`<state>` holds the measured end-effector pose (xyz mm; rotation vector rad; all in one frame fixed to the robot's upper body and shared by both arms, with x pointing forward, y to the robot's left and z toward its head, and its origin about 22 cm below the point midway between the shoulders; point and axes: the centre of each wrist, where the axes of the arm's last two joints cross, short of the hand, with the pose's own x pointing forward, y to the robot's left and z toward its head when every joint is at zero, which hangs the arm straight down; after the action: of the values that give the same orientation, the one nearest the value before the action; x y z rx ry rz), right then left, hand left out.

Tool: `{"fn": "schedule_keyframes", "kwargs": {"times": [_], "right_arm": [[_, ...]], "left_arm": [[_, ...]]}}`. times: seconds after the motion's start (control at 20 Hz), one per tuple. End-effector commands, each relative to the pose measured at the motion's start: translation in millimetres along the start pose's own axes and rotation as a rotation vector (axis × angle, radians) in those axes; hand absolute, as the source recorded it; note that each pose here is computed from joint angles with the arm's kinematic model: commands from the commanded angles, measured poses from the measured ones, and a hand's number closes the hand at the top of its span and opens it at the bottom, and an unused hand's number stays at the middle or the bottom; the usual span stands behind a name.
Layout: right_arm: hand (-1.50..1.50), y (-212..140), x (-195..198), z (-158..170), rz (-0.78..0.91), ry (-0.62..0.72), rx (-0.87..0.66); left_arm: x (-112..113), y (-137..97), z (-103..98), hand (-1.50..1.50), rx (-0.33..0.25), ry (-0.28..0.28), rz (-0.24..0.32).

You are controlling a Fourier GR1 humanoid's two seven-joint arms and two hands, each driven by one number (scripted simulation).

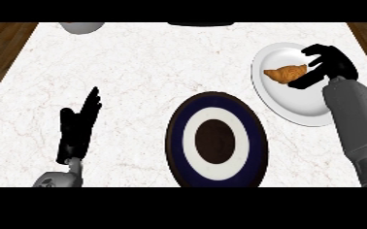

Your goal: Pick the croissant from the plate and place it in the plate

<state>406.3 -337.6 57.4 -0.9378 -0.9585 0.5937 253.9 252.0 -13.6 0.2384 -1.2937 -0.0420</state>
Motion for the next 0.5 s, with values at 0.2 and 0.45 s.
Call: {"fn": "schedule_keyframes", "kwargs": {"times": [0.2, 0.45], "right_arm": [[-1.5, -8, 6, 3, -0.368, -0.283, -0.115], [-1.5, -28, -18, 3, -0.7, -0.31, -0.222]], "left_arm": [[0, -2, -2, 0.0, 0.01, 0.011, 0.006], [3, -7, -3, 0.0, 0.004, 0.002, 0.007]]}}
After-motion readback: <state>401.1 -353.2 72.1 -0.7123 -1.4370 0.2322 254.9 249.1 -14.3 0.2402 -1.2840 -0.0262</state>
